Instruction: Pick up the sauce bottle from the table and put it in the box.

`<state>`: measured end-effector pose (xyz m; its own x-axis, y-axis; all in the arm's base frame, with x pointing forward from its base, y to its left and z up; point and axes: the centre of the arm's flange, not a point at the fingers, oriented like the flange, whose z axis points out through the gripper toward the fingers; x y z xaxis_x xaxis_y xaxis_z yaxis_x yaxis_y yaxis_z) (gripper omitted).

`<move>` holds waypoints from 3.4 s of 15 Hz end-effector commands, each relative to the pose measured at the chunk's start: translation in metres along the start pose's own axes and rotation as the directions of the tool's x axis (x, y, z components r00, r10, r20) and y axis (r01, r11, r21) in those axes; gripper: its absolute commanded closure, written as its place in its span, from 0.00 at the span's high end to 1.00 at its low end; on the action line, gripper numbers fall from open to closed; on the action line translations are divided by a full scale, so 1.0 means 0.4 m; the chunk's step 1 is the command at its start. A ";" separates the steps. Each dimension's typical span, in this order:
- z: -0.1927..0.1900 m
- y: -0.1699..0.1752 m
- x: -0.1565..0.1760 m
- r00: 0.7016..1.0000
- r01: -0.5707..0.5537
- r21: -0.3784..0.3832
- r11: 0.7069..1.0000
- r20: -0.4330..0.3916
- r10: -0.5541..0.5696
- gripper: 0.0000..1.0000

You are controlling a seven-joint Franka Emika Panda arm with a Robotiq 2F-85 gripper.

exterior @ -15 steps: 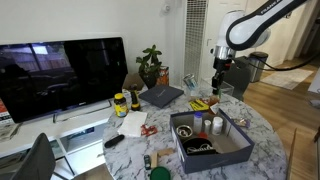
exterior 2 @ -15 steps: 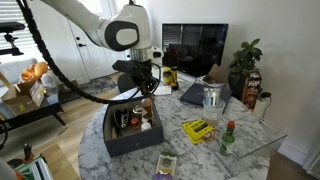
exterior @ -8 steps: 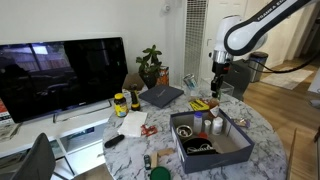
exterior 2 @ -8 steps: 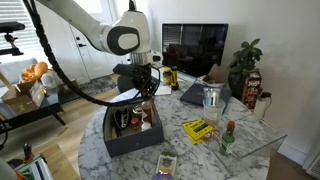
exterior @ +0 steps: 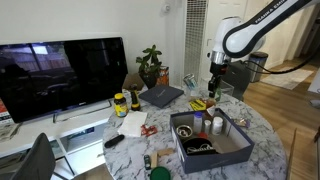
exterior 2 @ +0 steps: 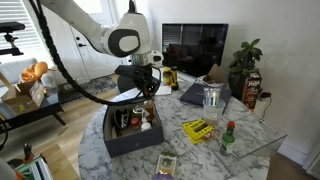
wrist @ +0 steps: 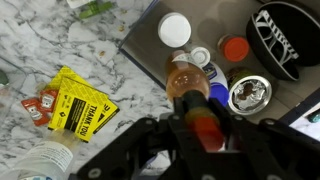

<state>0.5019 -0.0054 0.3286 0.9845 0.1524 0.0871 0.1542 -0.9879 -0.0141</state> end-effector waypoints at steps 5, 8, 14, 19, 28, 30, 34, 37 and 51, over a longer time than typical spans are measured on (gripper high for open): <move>0.024 0.003 0.018 1.000 -0.008 -0.019 1.000 -0.029 0.008 0.08; 0.037 0.007 0.016 1.000 -0.011 -0.033 0.999 -0.010 0.011 0.08; 0.060 0.006 0.010 1.000 -0.003 -0.038 0.999 0.004 0.003 0.08; 0.087 0.010 0.004 1.000 -0.017 -0.038 0.999 0.023 0.018 0.08; 0.138 0.012 -0.003 0.999 -0.042 -0.022 0.999 0.016 0.042 0.08; 0.148 0.016 -0.005 0.998 -0.057 -0.018 0.998 0.003 0.057 0.08; 0.166 0.032 -0.014 0.996 -0.087 -0.023 0.996 0.008 0.087 0.08; 0.176 0.049 -0.028 0.994 -0.109 -0.033 0.994 0.027 0.110 0.08; 0.210 0.037 -0.024 0.992 -0.112 -0.006 0.994 0.052 0.112 0.08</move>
<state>0.5036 -0.0232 0.2442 0.9982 0.0554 0.0231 0.0555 -0.9985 -0.0028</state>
